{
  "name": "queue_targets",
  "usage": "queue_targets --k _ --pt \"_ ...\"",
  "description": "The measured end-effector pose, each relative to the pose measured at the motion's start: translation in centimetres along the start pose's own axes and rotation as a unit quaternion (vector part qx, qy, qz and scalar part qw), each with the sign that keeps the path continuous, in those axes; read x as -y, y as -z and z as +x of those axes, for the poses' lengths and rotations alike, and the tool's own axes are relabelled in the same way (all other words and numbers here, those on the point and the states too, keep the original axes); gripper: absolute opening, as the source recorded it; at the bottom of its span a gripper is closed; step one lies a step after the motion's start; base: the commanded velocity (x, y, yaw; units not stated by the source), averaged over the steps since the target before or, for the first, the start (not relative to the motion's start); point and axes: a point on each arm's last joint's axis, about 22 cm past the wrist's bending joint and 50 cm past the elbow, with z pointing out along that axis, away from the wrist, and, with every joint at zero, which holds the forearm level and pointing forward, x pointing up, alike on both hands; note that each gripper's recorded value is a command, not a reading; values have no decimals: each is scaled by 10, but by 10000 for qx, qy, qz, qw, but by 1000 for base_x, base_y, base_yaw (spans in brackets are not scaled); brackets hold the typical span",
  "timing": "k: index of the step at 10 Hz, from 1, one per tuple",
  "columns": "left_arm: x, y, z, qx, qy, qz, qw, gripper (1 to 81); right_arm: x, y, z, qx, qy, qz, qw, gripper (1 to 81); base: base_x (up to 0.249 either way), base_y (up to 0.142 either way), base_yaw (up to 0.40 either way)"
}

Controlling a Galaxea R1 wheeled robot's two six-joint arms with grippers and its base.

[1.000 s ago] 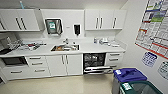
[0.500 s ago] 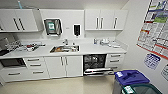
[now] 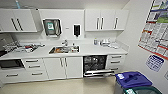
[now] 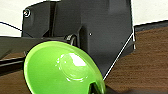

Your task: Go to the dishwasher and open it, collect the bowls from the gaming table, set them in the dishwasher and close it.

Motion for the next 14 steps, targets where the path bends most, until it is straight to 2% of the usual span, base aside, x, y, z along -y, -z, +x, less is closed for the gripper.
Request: queue_targets --k 9,14 --pt "0 0 0 0 0 0 10000 10 1 0 0 2 1 7 10000 10 106 0 0" --pt "0 0 0 -4 -1 1 10000 10 1 0 -2 7 -1 11 10000 10 114 65 0"
